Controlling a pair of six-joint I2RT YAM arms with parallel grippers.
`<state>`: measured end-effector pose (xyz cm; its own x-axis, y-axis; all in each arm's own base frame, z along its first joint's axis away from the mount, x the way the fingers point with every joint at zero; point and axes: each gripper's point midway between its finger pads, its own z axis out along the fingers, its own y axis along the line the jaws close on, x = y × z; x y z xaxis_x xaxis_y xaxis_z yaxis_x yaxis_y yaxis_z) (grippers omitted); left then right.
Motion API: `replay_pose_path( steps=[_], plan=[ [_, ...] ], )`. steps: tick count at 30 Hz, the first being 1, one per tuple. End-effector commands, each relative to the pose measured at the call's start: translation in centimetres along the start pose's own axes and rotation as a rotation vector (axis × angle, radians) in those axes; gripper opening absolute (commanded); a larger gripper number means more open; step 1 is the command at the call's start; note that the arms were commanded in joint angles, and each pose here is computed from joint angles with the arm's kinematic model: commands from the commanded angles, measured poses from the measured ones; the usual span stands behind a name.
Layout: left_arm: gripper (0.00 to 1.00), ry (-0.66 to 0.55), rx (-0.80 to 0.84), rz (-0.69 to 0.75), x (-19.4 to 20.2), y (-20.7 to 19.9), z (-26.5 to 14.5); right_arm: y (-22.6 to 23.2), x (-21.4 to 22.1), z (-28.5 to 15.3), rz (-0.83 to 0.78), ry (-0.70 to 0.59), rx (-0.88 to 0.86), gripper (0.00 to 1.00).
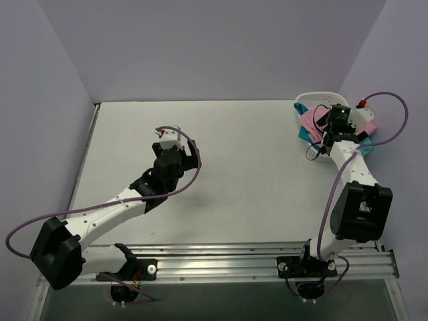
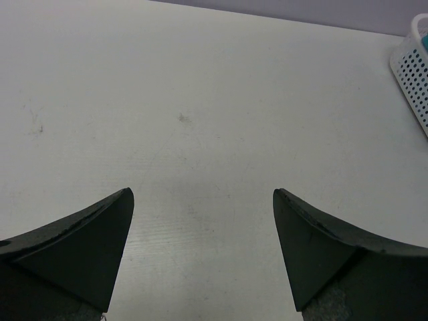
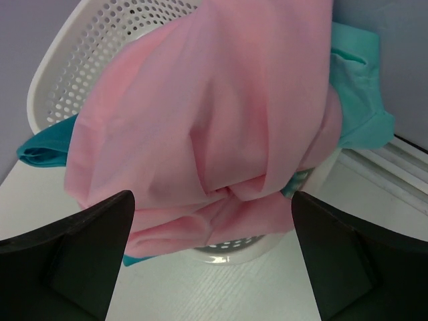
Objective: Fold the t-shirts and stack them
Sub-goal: Grab the tshirt from the pile, then move the tshirt to the center of the board
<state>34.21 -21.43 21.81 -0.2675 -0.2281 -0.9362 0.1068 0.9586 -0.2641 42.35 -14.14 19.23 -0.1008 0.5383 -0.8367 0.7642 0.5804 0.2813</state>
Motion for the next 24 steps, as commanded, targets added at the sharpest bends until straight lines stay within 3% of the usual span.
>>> replay_pose_path(
  steps=[1,6,8,10,11,12,17,21,24],
  plan=[
    [0.94,-0.012,0.008,-0.03,-0.9,0.1,-0.4,1.7,-2.0,1.8,0.049,-0.053,-0.029,1.0],
    [0.94,-0.019,0.0,-0.031,-0.9,0.6,-0.6,2.9,-0.4,4.5,0.057,-0.02,-0.039,0.98],
    [0.94,-0.025,-0.012,-0.031,-1.1,1.0,-0.6,3.6,-0.3,4.9,0.064,-0.012,-0.057,0.85],
    [0.94,-0.029,-0.017,-0.032,-1.1,1.2,-0.6,4.1,-0.1,5.3,0.065,-0.011,-0.082,0.44],
    [0.94,-0.03,-0.018,-0.034,-1.2,1.2,-0.6,4.4,0.1,5.2,0.064,-0.002,-0.102,0.08],
    [0.94,-0.031,-0.018,-0.035,-1.1,1.3,-0.5,4.5,0.2,4.9,0.068,0.002,-0.103,0.0],
    [0.94,-0.023,-0.013,-0.036,-0.8,1.1,-0.1,7.1,-1.2,0.7,0.035,-0.065,-0.165,0.0],
    [0.94,-0.01,-0.007,-0.032,-0.4,0.9,0.3,12.4,-3.2,-8.9,-0.002,-0.175,-0.29,0.0],
    [0.94,-0.019,-0.018,-0.033,-0.8,1.2,0.1,18.3,-2.5,-18.3,-0.026,-0.169,-0.513,0.0]
  ],
)
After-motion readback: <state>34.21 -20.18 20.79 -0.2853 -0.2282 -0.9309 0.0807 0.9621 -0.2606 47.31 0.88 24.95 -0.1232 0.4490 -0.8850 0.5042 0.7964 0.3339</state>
